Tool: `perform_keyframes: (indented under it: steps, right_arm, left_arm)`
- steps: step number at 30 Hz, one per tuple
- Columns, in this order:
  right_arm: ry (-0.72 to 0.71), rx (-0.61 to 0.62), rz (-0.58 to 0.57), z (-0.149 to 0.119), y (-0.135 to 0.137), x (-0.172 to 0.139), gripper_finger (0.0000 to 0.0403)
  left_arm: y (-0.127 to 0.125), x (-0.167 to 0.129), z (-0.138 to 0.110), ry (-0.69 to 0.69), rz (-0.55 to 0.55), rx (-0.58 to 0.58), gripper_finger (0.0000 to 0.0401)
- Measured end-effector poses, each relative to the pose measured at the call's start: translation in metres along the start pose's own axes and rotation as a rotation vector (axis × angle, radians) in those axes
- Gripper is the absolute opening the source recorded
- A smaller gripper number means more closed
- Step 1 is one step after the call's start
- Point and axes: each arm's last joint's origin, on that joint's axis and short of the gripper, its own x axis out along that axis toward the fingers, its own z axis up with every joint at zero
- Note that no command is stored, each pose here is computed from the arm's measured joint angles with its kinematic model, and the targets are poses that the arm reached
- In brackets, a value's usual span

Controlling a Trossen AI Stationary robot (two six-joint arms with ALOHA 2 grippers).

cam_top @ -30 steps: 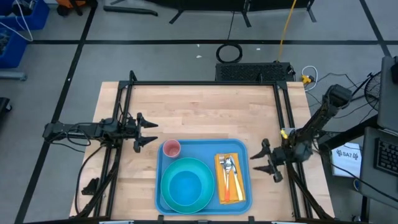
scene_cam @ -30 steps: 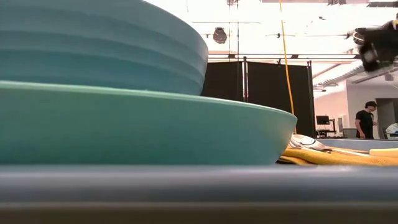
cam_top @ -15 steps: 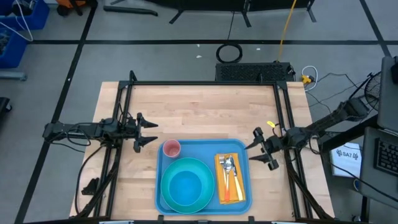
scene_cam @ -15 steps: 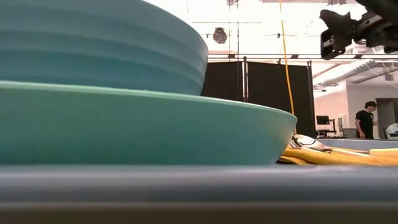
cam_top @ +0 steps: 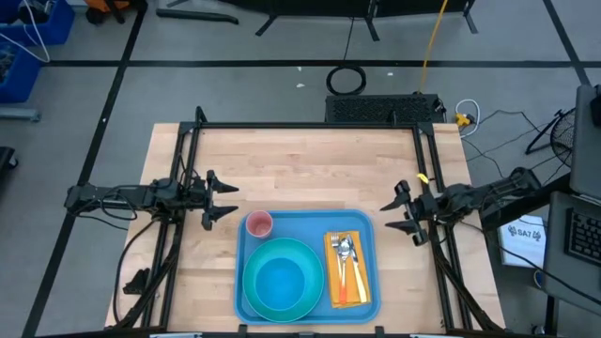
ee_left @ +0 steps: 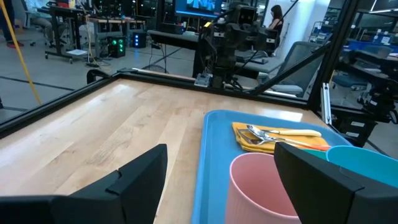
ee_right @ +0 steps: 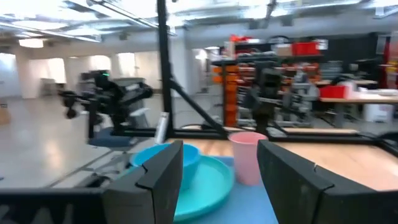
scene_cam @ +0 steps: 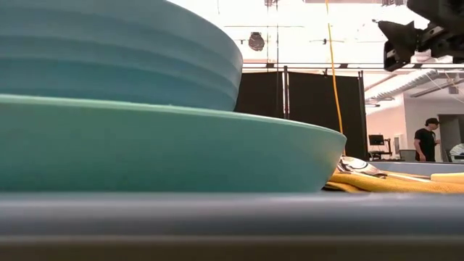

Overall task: Set up tray
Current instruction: Return to Home Position

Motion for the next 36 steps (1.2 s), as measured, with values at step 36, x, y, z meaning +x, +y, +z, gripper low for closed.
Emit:
perform_keyframes:
  steps: [36]
  right_arm:
    - [0.048, 0.032, -0.151, -0.0057, -0.0051, -0.0096, 0.0196]
  left_arm:
    - [-0.0001, -0.0001, 0.0003, -0.001, 0.000, 0.000, 0.0301]
